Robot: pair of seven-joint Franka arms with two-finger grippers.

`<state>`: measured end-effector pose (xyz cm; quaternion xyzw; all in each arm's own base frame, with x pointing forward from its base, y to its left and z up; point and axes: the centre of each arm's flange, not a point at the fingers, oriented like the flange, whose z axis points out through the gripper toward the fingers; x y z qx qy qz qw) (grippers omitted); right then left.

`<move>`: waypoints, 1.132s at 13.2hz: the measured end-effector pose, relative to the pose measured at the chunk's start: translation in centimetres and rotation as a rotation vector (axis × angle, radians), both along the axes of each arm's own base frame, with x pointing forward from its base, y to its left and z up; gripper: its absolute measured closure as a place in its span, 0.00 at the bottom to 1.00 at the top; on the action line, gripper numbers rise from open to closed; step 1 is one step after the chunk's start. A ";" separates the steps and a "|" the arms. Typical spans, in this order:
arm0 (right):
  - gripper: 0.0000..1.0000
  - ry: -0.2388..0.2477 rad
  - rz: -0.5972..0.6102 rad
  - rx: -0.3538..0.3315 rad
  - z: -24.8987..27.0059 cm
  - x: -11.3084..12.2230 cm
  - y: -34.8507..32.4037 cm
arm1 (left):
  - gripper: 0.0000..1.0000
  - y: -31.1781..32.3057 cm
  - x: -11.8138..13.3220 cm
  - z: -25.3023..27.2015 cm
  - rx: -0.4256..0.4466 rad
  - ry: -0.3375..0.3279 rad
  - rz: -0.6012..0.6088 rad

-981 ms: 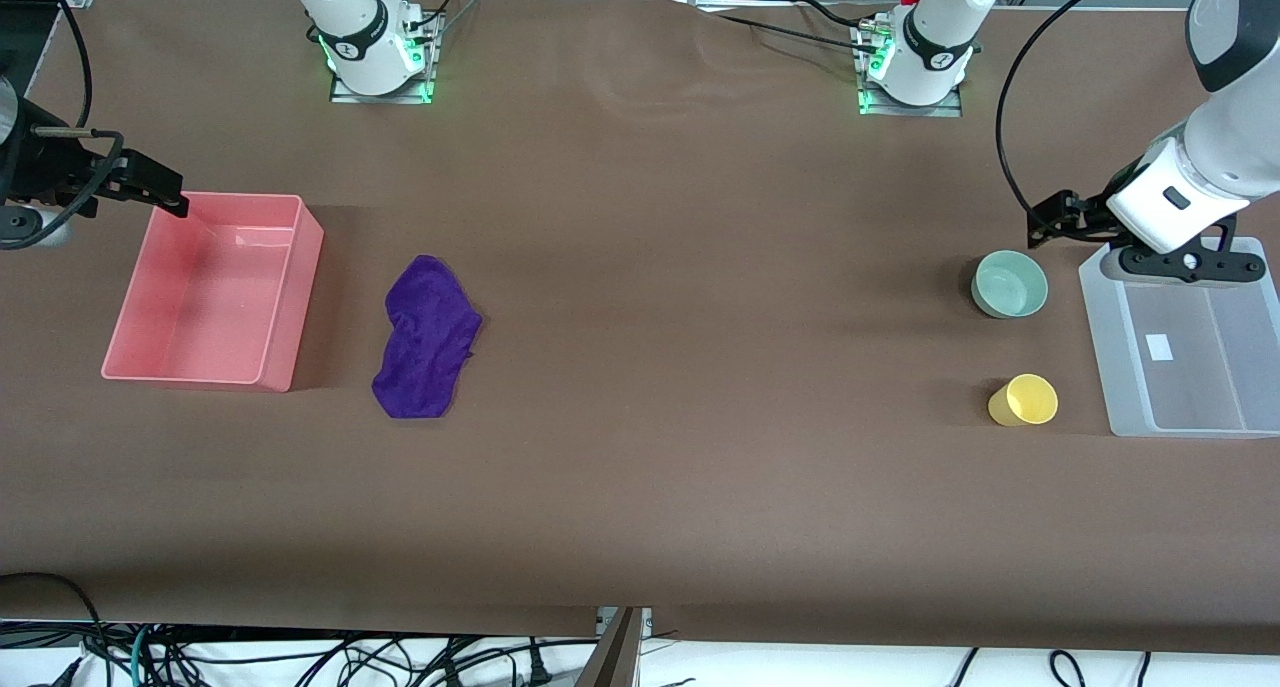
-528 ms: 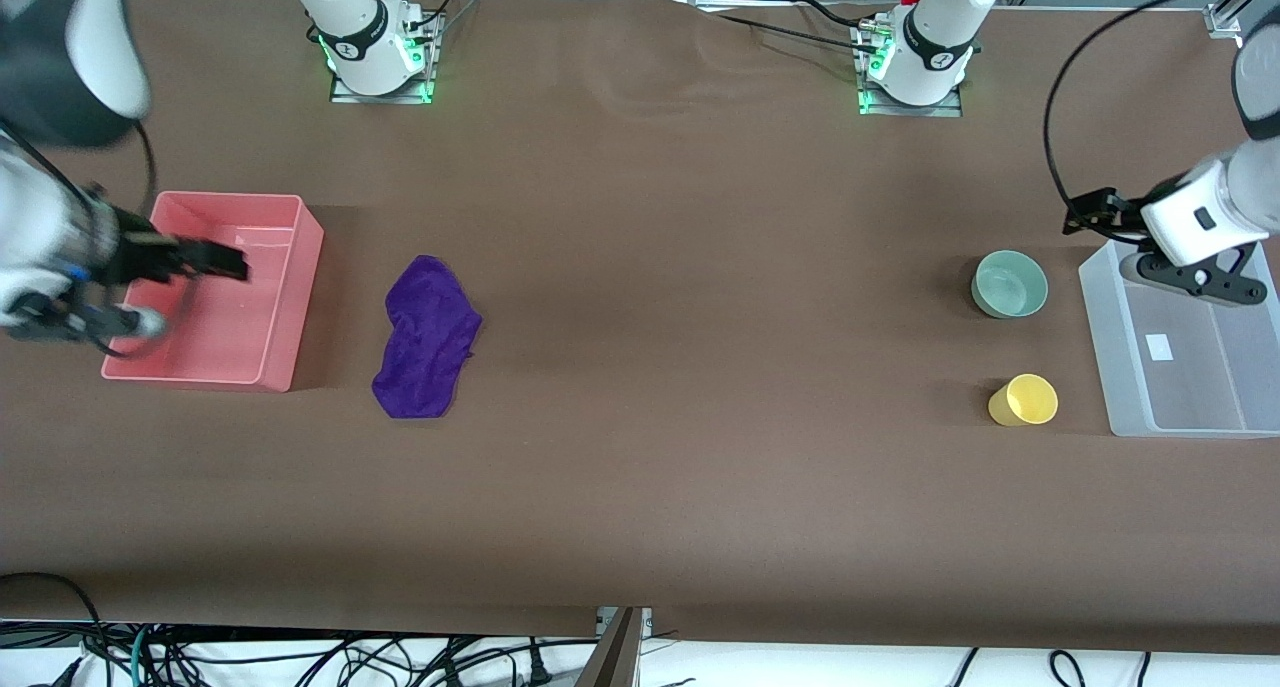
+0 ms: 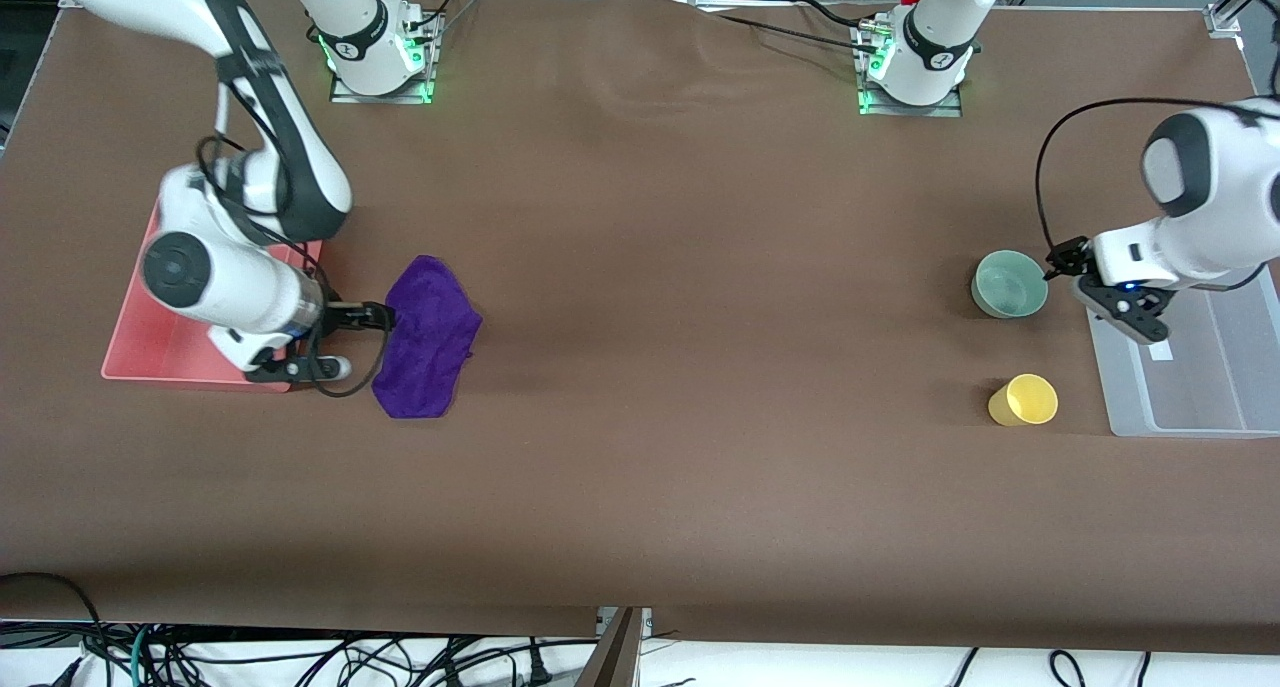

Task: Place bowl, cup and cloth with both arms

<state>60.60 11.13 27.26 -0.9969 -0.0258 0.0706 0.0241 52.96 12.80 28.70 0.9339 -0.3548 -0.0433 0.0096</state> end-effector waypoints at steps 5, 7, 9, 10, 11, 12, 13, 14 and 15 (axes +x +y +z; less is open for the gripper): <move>0.09 -0.049 0.044 0.040 -9.9 -1.4 4.0 | 0.06 0.5 -0.8 -9.3 -0.019 -0.010 -0.118; 0.33 -0.055 0.048 0.043 -10.3 -1.5 4.3 | 0.29 0.4 -1.0 -11.0 -0.028 -0.001 -0.164; 0.57 -0.047 0.050 0.038 -9.4 -1.3 4.2 | 0.52 0.5 -0.9 -11.0 -0.028 -0.006 -0.189; 0.69 -0.033 0.057 0.028 -8.7 -1.1 4.1 | 0.64 0.5 -0.8 -10.9 -0.027 -0.009 -0.192; 0.79 -0.009 0.072 0.009 -7.8 -0.8 3.8 | 0.75 0.5 -0.8 -10.8 -0.027 -0.011 -0.193; 0.90 0.021 0.084 -0.015 -6.3 -0.2 3.4 | 0.85 0.6 -0.7 -10.7 -0.026 -0.014 -0.194; 0.91 0.052 0.093 -0.033 -4.1 0.6 2.9 | 0.95 0.6 -0.5 -10.3 -0.024 -0.018 -0.195; 0.91 0.079 0.105 -0.044 -1.5 1.4 2.2 | 0.96 0.8 -0.4 -9.5 -0.023 -0.018 -0.194; 0.91 0.107 0.122 -0.050 1.5 2.2 1.1 | 0.96 1.1 -0.1 -8.2 -0.022 -0.016 -0.188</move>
